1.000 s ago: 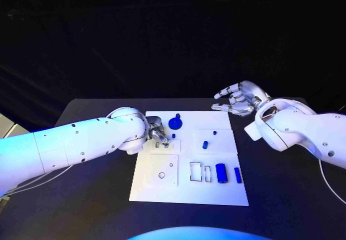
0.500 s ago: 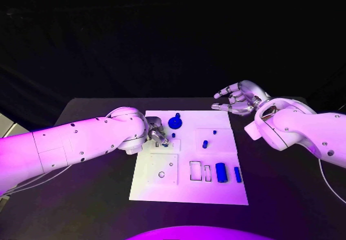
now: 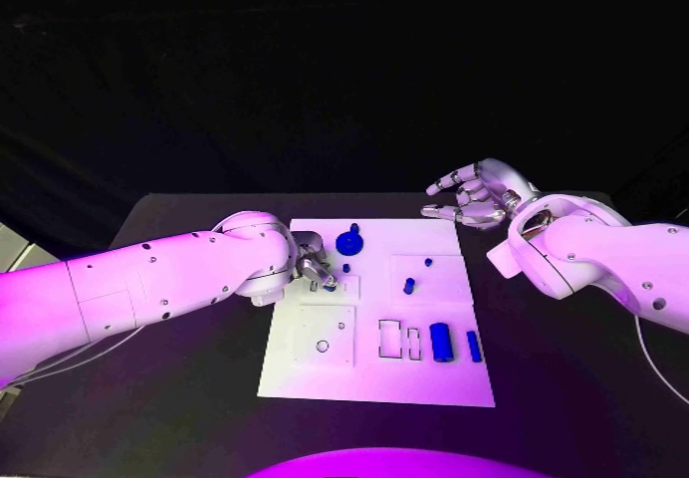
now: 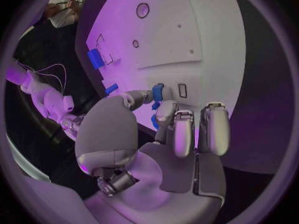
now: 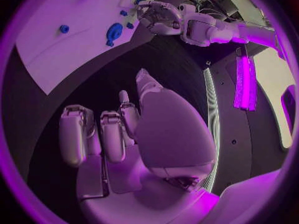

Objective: Assemble the parts on the task board

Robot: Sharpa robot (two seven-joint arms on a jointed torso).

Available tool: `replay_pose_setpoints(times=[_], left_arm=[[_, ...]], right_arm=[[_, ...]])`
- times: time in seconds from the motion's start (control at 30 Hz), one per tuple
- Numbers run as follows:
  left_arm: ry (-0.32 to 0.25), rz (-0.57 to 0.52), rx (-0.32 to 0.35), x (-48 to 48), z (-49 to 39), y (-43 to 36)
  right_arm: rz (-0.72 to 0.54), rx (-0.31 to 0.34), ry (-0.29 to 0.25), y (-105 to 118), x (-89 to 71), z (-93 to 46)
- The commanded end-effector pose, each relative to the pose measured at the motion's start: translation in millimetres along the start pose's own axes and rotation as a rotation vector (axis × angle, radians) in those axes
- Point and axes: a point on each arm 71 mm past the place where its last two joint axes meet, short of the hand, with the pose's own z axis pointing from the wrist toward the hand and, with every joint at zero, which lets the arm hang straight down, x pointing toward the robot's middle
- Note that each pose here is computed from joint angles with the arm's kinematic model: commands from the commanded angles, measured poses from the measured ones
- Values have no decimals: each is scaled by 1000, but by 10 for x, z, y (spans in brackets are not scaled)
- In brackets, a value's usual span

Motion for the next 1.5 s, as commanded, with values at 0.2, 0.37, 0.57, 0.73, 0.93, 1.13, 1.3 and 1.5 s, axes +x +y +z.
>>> replay_pose_setpoints(times=[0.2, 0.37, 0.57, 0.73, 0.93, 1.13, 1.3, 1.5], left_arm=[[30, 13, -3, 25, 7, -11], [46, 24, -6, 37, 6, -7], [59, 32, -12, 44, 9, 1], [62, 32, -16, 42, 21, 0], [63, 30, -21, 35, 40, -4], [61, 24, -26, 24, 63, -2], [65, 24, -29, 22, 75, -3], [75, 28, -30, 30, 81, -16]], right_arm=[[-10, -13, 12, 8, 14, -2], [-11, -12, 11, 4, 10, -4], [-11, -12, 11, 3, 8, -5], [-11, -12, 11, 4, 10, -5], [-11, -13, 11, 5, 11, -6], [-11, -12, 11, 4, 11, -6], [-11, -12, 12, 3, 12, -4], [-11, -11, 13, 0, 14, -4]])
